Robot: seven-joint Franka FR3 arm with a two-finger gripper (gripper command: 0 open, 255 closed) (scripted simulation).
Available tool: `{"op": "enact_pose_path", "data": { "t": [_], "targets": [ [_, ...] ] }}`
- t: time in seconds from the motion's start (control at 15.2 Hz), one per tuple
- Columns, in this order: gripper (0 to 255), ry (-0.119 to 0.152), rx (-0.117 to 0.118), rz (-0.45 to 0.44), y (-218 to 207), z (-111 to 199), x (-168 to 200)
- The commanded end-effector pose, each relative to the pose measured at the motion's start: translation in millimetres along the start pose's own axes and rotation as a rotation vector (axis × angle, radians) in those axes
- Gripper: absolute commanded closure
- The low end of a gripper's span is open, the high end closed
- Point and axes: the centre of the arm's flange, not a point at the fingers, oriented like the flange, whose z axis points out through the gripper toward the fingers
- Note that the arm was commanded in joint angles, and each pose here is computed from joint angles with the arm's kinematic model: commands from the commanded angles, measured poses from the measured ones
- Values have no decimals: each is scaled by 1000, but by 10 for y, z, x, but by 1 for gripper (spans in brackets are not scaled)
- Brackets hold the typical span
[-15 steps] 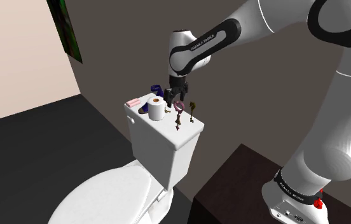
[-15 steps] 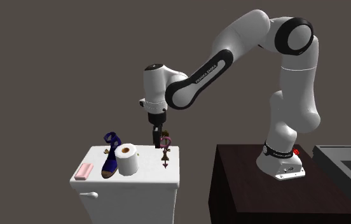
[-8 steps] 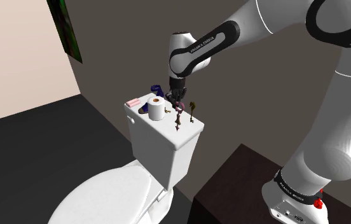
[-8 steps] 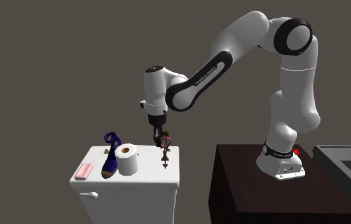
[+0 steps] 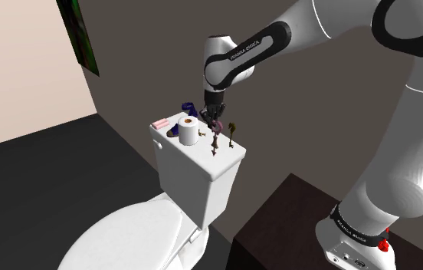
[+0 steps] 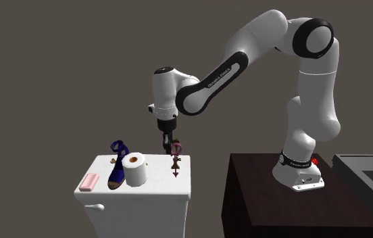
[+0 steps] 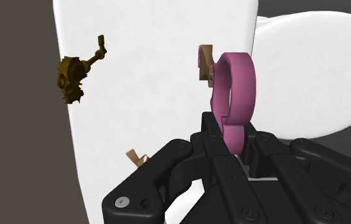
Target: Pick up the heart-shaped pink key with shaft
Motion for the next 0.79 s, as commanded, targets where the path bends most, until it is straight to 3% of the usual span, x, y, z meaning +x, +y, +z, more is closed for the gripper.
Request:
{"op": "enact_pose_path", "data": {
  "t": [0.0, 0.73],
  "targets": [
    [255, 0, 0, 0, -10, -106, -3],
    [255, 0, 0, 0, -13, -687, -3]
  ]
}}
